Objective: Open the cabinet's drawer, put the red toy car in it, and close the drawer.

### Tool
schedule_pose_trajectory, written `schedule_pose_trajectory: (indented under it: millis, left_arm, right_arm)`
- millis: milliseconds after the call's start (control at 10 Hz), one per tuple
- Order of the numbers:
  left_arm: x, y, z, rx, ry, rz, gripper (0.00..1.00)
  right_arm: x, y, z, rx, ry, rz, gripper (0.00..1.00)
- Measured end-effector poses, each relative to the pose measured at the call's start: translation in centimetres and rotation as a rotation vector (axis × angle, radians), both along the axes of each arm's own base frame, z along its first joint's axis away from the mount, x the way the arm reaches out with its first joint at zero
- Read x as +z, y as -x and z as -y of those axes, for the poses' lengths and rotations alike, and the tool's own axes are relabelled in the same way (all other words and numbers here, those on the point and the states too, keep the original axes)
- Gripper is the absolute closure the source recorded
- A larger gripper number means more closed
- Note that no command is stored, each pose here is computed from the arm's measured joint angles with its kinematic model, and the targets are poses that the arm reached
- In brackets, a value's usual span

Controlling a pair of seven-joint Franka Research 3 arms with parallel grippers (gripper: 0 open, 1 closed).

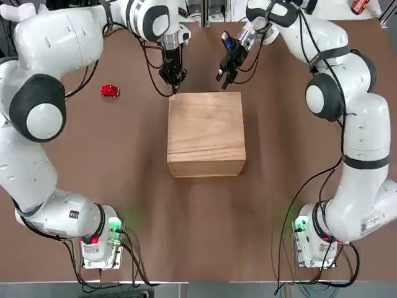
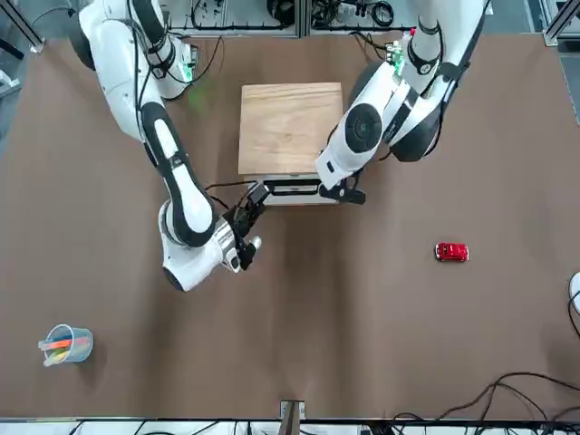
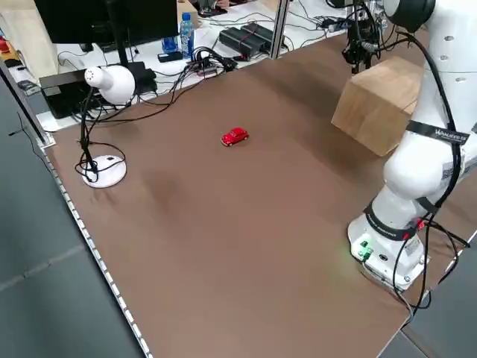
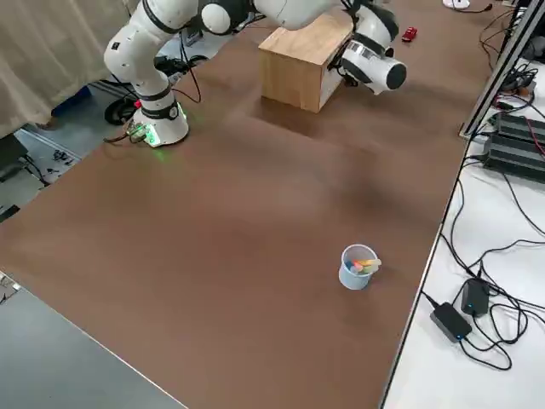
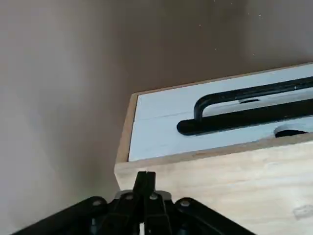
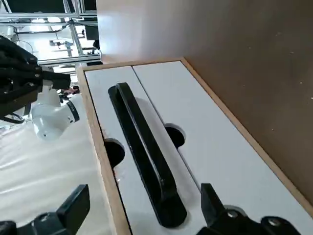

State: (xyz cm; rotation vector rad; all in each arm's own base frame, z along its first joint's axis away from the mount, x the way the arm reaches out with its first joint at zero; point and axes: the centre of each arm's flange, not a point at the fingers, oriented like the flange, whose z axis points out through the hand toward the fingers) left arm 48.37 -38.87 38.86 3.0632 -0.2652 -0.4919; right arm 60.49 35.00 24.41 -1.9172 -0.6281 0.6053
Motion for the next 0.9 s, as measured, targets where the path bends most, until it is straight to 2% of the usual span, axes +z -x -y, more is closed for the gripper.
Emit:
schedule_pose_trajectory:
  millis: [900]
  left_arm:
    - [-0.8,-0.5,0.3,0.007,0.017,0.005,0.99]
  right_arm:
    - [-4.7,1.6,-1.5,-0.023,-0.016,-0.124,0.0]
